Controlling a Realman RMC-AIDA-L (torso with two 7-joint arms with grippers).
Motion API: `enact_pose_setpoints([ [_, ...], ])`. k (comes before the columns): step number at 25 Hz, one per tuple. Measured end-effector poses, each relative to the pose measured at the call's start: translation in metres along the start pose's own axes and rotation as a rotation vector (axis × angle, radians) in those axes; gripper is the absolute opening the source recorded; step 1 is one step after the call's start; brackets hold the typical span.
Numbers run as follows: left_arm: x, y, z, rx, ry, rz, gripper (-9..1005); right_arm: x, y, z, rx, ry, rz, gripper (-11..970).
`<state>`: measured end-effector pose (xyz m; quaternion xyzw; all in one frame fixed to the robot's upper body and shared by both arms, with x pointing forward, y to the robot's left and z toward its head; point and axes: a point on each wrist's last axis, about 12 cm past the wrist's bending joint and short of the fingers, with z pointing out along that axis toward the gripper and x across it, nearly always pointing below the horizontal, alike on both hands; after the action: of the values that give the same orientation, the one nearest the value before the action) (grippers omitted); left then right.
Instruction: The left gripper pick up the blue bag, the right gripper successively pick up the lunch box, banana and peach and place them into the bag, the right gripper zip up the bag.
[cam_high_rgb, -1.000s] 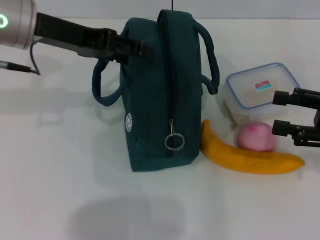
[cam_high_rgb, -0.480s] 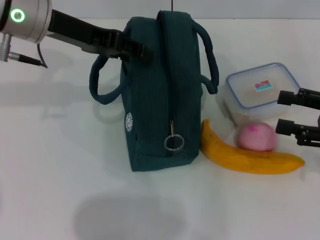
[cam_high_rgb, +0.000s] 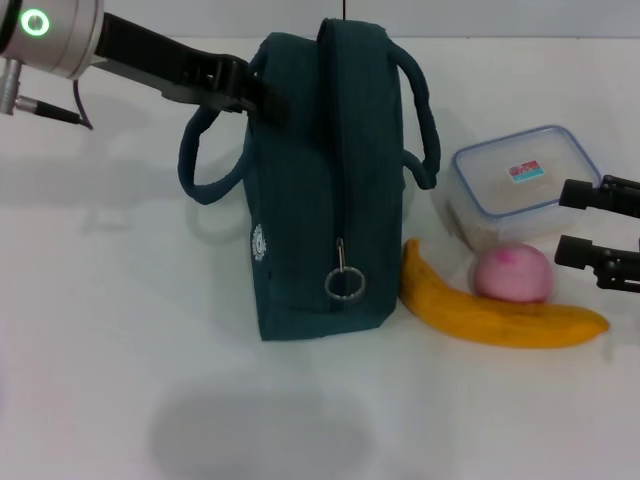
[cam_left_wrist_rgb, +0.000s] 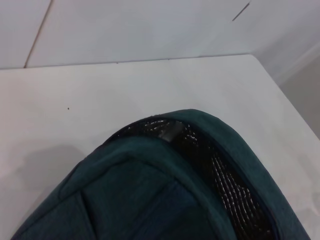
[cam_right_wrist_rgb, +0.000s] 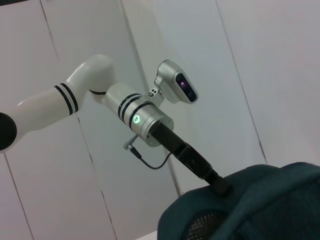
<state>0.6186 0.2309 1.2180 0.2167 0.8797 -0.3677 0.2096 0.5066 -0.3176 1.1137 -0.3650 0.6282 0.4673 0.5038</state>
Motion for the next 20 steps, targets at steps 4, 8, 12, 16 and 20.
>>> enact_pose_setpoints([
  [4,0.0,0.0,0.0,0.001,0.002,-0.002,177,0.003,0.001,0.0,0.003,-0.003,0.013,687],
  [8,0.001,0.001,0.0,0.001,0.003,-0.006,82,0.007,0.001,-0.001,0.016,-0.007,0.034,683],
  [12,0.003,0.002,0.0,0.001,0.004,-0.011,50,0.013,0.001,0.001,0.03,-0.013,0.065,680],
  [16,0.004,0.002,0.001,0.004,0.004,-0.014,50,0.018,0.001,-0.002,0.082,-0.077,0.109,676],
  [20,0.005,0.002,0.002,0.008,0.005,-0.014,51,0.031,-0.005,-0.016,0.305,-0.313,0.237,673],
])
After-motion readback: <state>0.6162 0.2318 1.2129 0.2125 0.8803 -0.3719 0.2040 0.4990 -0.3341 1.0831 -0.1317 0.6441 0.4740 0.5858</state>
